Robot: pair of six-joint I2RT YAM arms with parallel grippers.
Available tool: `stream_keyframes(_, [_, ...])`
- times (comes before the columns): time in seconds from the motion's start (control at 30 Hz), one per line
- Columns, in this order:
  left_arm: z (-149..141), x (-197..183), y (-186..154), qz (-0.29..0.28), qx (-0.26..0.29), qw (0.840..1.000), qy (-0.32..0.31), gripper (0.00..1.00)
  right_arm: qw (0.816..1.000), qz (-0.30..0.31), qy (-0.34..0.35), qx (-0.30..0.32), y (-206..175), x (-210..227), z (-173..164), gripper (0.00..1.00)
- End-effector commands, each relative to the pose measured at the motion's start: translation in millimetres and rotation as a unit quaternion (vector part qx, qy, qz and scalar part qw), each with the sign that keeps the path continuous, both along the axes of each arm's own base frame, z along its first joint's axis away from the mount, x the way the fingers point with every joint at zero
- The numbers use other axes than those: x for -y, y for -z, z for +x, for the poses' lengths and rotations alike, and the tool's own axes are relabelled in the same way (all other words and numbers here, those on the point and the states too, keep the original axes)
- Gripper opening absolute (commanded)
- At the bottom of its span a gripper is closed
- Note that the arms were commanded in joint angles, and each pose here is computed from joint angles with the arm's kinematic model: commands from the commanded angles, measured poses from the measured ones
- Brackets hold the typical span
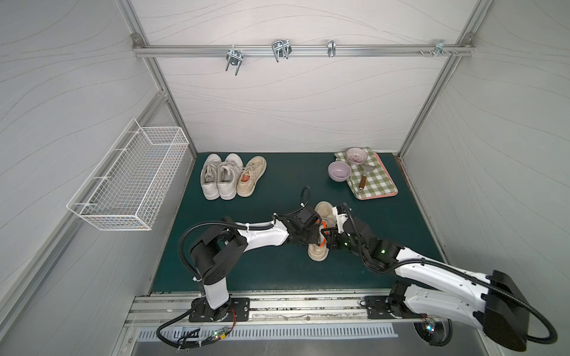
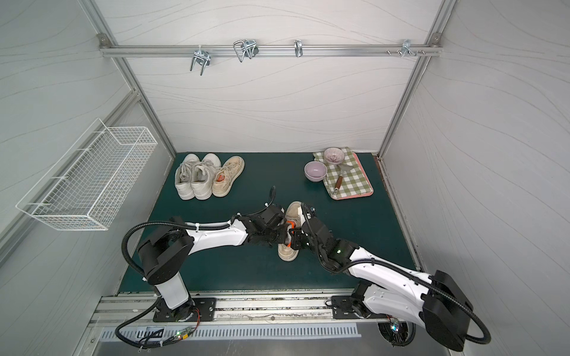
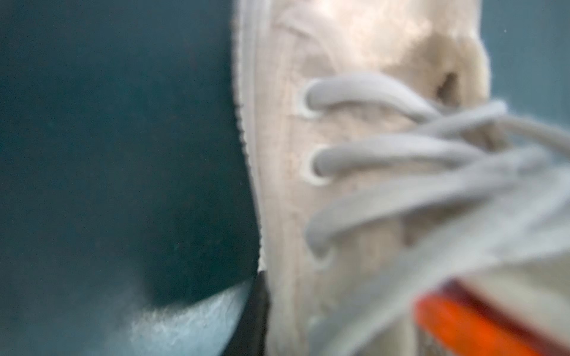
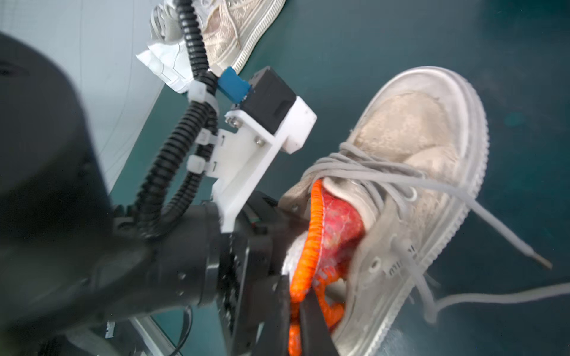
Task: Remove the insole from the shoe
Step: Remove the insole from the shoe, then pick up the shoe at the center of the board.
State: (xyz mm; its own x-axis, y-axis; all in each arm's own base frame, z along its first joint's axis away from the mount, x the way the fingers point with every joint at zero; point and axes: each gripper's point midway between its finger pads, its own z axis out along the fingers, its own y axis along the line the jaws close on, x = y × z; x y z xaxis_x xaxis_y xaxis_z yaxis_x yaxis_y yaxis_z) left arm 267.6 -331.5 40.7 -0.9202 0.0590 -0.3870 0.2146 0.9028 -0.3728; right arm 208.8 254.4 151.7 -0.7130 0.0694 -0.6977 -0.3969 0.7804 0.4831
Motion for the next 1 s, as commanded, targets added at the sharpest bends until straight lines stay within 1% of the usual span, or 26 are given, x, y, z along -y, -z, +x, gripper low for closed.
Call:
stream_keyframes(0.0, [0.8, -50.6, 36.4, 0.111, -0.021, 0.993, -0.045, 0.05, 0.995, 0.079, 0.025, 0.054, -56.6, 2.1, 9.7, 0.00])
stream_keyframes(0.07, [3.1, -56.8, 37.6, 0.113, -0.024, 0.992, -0.056, 0.00, 0.995, 0.082, 0.032, 0.055, -58.9, 8.3, 8.7, 0.00])
stream_keyframes(0.2, [9.9, -71.2, 39.9, 0.110, -0.033, 0.990, -0.086, 0.00, 0.995, 0.071, 0.036, 0.053, -57.0, 15.5, 6.2, 0.00])
stream_keyframes(0.3, [18.3, -79.0, 35.5, 0.101, -0.032, 0.989, -0.103, 0.00, 0.997, 0.051, 0.028, 0.041, -44.3, 15.6, 3.4, 0.00])
stream_keyframes(0.43, [28.7, -78.5, 23.6, 0.089, -0.019, 0.990, -0.103, 0.00, 0.999, 0.037, 0.024, 0.031, -32.4, 17.3, 0.1, 0.00])
stream_keyframes(0.53, [33.5, -76.0, 17.9, 0.085, -0.012, 0.991, -0.099, 0.00, 0.999, 0.033, 0.026, 0.033, -34.6, 19.8, -0.6, 0.00])
stream_keyframes(0.63, [41.2, -77.3, 13.1, 0.075, -0.012, 0.992, -0.104, 0.00, 0.998, 0.011, 0.039, 0.039, -35.8, 28.1, 2.0, 0.00])
stream_keyframes(0.7, [51.3, -78.9, 7.7, 0.061, -0.012, 0.992, -0.110, 0.00, 0.997, -0.013, 0.060, 0.037, -34.0, 39.8, 5.1, 0.00])
stream_keyframes(0.77, [66.8, -77.1, 0.1, 0.047, -0.004, 0.993, -0.109, 0.00, 0.994, -0.039, 0.099, 0.027, -27.7, 59.1, 10.7, 0.00])
stream_keyframes(0.87, [95.4, -76.7, -11.5, 0.046, 0.012, 0.992, -0.116, 0.00, 0.987, -0.064, 0.148, -0.007, -12.6, 87.2, 13.9, 0.00])
stream_keyframes(0.97, [130.7, -62.4, -23.7, 0.001, 0.017, 0.994, -0.110, 0.00, 0.979, -0.078, 0.183, -0.036, 1.7, 108.1, 12.4, 0.00])
